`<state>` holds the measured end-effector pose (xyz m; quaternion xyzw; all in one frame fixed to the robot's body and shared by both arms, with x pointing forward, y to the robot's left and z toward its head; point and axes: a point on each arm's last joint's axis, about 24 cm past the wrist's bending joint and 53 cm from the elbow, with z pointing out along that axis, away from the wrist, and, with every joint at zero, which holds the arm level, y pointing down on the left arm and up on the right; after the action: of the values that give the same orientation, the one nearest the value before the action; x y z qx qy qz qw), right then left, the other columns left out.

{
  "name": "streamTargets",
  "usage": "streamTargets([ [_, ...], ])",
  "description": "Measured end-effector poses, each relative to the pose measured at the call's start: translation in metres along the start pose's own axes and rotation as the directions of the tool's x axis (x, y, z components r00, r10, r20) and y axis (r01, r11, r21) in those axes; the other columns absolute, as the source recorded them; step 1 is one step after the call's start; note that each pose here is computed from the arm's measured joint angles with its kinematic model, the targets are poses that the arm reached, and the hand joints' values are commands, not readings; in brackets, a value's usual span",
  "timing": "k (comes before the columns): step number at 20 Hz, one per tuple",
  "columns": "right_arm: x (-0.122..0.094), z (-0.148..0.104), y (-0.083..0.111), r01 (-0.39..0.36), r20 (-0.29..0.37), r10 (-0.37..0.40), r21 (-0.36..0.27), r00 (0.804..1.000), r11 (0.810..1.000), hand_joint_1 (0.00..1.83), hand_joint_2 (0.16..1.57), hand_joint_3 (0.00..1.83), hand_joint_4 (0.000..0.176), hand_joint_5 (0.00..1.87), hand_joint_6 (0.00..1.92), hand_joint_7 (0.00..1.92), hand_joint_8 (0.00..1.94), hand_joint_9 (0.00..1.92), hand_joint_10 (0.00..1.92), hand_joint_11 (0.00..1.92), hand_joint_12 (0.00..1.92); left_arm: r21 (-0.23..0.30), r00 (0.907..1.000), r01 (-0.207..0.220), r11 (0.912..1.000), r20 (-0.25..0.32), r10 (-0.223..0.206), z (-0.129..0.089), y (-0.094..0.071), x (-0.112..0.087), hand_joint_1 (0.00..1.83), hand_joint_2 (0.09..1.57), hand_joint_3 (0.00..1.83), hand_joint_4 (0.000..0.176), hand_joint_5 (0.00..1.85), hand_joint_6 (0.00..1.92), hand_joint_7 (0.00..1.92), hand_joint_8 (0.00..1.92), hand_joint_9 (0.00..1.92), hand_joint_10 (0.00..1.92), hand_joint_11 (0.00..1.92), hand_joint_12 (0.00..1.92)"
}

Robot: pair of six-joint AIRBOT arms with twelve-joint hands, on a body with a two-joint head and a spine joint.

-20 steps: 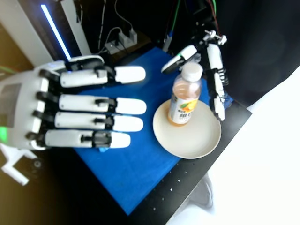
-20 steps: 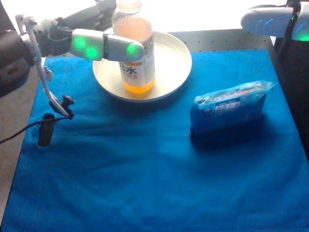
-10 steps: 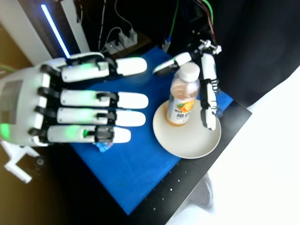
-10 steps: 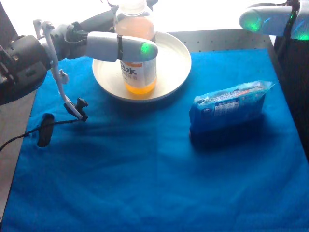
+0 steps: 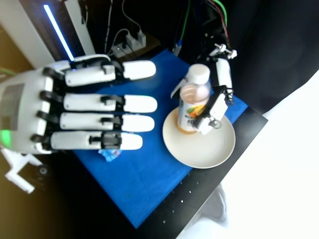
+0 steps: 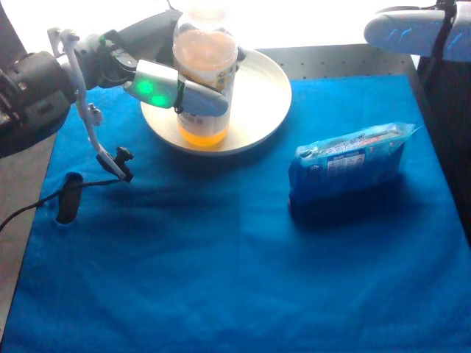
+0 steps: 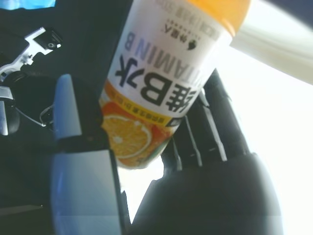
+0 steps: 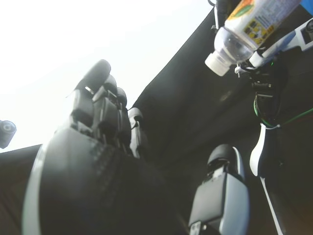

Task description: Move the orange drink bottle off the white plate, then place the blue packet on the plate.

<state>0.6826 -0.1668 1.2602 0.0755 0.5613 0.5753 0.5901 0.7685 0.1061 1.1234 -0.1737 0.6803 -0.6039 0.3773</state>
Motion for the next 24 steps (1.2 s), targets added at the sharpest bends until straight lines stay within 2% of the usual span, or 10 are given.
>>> streamTargets([
  [1,0.0,0.0,0.0,0.0,0.0,0.0,-0.002,1.0,1.0,0.44,0.88,0.0,0.144,0.11,0.0,0.17,0.0,0.25,0.0,0.0,1.14,-0.002,0.9999,0.005,1.0,0.009,-0.005,0.0,0.001,-0.002,1.26,1.07,0.0,0.0,1.28,0.37,0.95,1.12,0.89,0.43,0.39,1.09],
  [8,0.0,0.0,0.002,0.0,0.003,0.0,-0.006,1.0,1.0,0.44,0.89,0.0,0.141,0.11,0.0,0.17,0.0,0.28,0.01,0.0,1.2,0.006,0.9993,0.029,0.9996,0.024,-0.029,0.0,-0.001,-0.008,1.28,1.07,0.0,0.0,1.34,0.05,1.01,1.18,0.95,0.83,0.73,1.2],
  [10,0.0,0.0,0.002,0.0,0.003,0.0,-0.006,1.0,1.0,0.44,0.87,0.0,0.139,0.11,0.0,0.17,0.0,0.25,0.0,0.0,1.13,0.018,0.999,0.039,0.9991,0.024,-0.039,-0.001,-0.004,-0.008,1.39,1.04,0.0,0.0,1.09,0.63,1.11,0.8,1.1,0.89,0.97,0.7],
  [11,0.0,0.0,0.002,0.0,0.003,0.0,-0.006,1.0,1.0,0.42,0.88,0.0,0.128,0.11,0.0,0.17,0.0,0.25,0.01,0.0,1.12,0.028,0.999,0.04,0.9988,0.022,-0.04,-0.003,-0.008,-0.009,1.49,1.03,0.0,0.0,1.05,0.75,1.14,0.65,1.19,0.68,0.92,1.16],
  [16,0.0,0.0,0.002,-0.001,0.003,0.001,-0.007,1.0,1.0,0.42,0.87,0.0,0.163,0.13,0.0,0.17,0.01,0.21,0.0,0.0,1.0,0.088,0.9987,0.05,0.9949,0.002,-0.051,-0.017,-0.031,-0.011,1.38,1.08,0.0,0.0,1.25,0.42,0.96,1.13,0.92,1.06,0.74,0.78],
  [18,0.0,0.0,0.002,-0.001,0.002,0.001,-0.007,1.0,1.0,0.4,0.87,0.0,0.174,0.13,0.0,0.2,0.0,0.24,0.01,0.0,1.08,0.108,0.9986,0.053,0.9927,-0.013,-0.051,-0.026,-0.043,-0.01,1.26,1.08,0.02,0.0,1.19,0.7,0.87,1.04,0.95,0.31,0.77,0.68],
  [19,0.0,0.0,0.002,-0.002,0.002,0.002,-0.007,1.0,1.0,0.4,0.87,0.0,0.174,0.13,0.0,0.2,0.01,0.25,0.01,0.0,1.08,0.123,0.9985,0.048,0.9912,-0.03,-0.045,-0.031,-0.05,-0.007,1.34,1.11,0.01,0.0,1.08,0.87,0.82,1.07,0.9,0.98,0.83,0.66],
  [22,0.0,0.0,0.002,-0.002,0.003,0.002,-0.007,1.0,1.0,0.39,0.87,0.0,0.174,0.13,0.0,0.21,0.0,0.26,0.01,0.0,1.07,0.161,0.9966,0.049,0.9857,-0.074,-0.037,-0.044,-0.066,0.005,1.37,1.12,0.0,0.0,1.02,0.72,0.8,1.27,0.97,1.14,0.94,0.74],
  [23,0.0,0.0,0.002,-0.002,0.003,0.002,-0.007,1.0,1.0,0.42,0.86,0.0,0.176,0.14,0.0,0.22,0.0,0.26,0.0,0.0,0.99,0.174,0.995,0.054,0.9834,-0.092,-0.038,-0.048,-0.07,0.012,1.47,1.09,0.0,0.0,1.0,0.79,0.89,1.02,1.04,0.94,0.89,1.31],
  [24,0.0,0.0,0.002,-0.002,0.003,0.002,-0.007,1.0,1.0,0.42,0.86,0.0,0.176,0.14,0.0,0.22,0.0,0.26,0.0,0.0,0.99,0.178,0.9946,0.053,0.9827,-0.097,-0.036,-0.05,-0.071,0.014,1.47,1.09,0.0,0.0,1.0,0.79,0.89,1.02,1.04,0.94,0.89,1.31],
])
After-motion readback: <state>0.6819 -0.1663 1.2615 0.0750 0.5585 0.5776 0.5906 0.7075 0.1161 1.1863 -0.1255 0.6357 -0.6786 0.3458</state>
